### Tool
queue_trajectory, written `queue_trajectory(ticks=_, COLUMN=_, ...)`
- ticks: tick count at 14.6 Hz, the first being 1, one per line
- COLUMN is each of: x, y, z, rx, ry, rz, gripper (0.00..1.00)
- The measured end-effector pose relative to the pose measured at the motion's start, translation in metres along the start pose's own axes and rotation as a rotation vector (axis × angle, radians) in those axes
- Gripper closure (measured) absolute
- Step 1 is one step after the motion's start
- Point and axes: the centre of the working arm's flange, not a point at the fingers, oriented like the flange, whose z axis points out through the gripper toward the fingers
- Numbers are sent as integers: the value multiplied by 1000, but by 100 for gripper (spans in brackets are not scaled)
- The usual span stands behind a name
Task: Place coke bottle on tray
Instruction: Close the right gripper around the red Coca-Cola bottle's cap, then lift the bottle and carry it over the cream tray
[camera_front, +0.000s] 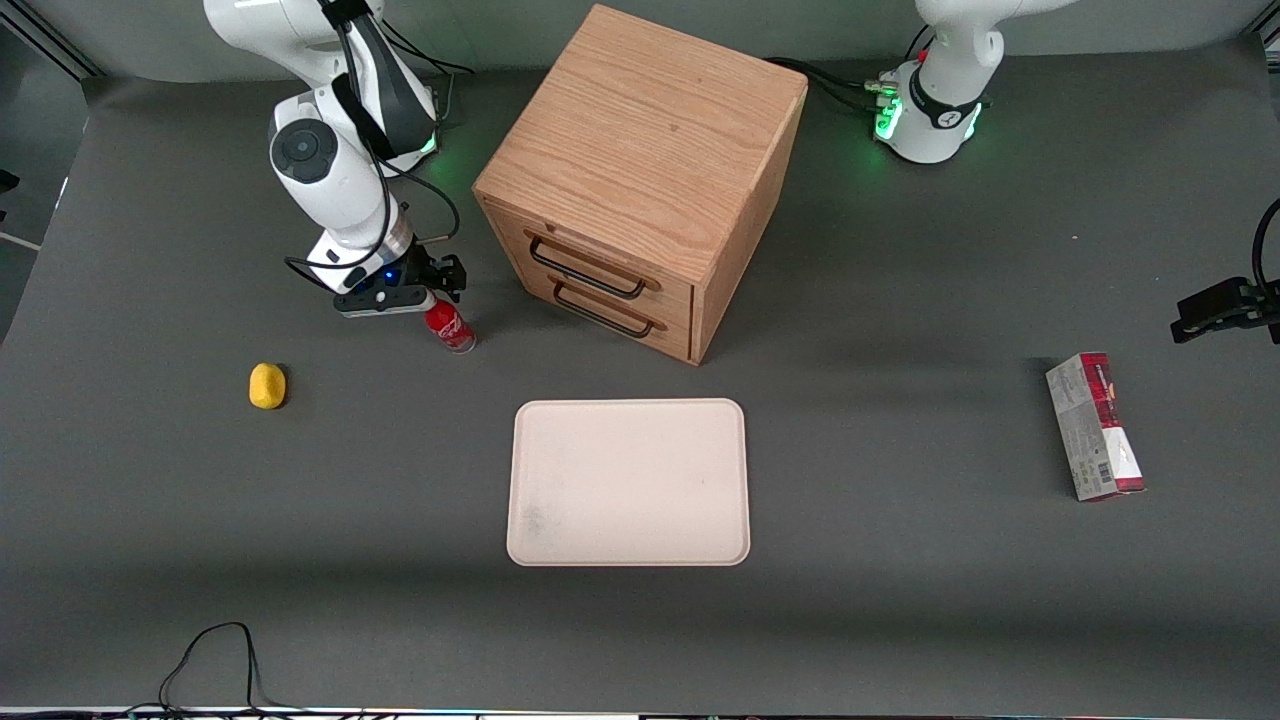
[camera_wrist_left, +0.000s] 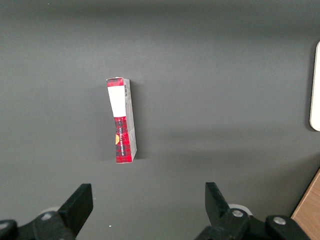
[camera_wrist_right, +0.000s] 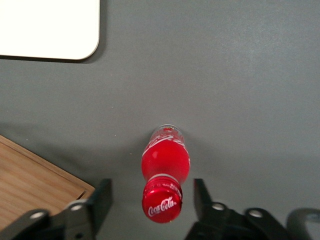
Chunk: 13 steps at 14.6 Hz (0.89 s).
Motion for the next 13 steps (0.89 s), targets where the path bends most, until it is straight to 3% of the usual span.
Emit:
queue_trajectory(ticks=3, x=0, y=1, z=0, rx=0, ry=0, rz=2, gripper=66)
queue_trajectory(ticks=4, x=0, y=1, z=1, rx=1, ry=1, rz=2, gripper=69)
queue_trajectory(ticks=13, x=5, y=-1, z=-10, rx=-2, ry=-6, rz=1, gripper=69)
